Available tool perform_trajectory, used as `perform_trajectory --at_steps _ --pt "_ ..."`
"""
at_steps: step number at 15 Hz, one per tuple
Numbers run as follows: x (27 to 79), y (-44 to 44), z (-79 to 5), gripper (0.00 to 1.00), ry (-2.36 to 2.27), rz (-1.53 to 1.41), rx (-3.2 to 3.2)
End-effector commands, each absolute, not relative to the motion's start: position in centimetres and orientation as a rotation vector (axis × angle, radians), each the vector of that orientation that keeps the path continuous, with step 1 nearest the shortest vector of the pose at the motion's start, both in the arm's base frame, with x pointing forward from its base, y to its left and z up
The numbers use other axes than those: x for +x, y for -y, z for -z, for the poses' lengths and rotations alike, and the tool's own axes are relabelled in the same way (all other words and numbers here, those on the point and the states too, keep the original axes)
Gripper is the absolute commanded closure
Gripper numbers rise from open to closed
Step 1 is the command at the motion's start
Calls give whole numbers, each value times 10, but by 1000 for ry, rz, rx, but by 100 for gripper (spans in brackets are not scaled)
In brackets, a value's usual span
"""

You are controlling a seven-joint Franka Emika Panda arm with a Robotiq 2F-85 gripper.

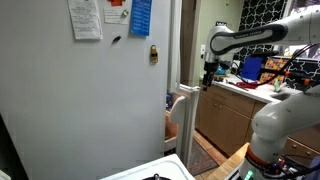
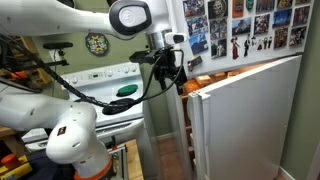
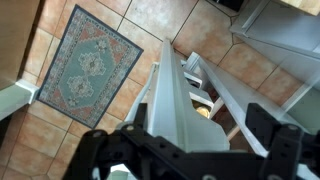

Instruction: Close the bottom fridge door

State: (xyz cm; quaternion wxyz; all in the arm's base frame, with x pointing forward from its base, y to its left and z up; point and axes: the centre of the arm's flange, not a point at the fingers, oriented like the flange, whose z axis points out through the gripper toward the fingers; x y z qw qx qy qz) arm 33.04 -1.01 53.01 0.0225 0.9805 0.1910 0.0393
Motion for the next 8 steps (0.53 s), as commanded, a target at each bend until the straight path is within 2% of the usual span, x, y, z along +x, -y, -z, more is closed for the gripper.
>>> perform_trajectory --at_steps 1,5,8 --pt "333 36 -539 0 -818 -226 2976" --pt "341 58 -545 0 -1004 -302 2916" --pt "338 55 -546 0 -948 -300 2943"
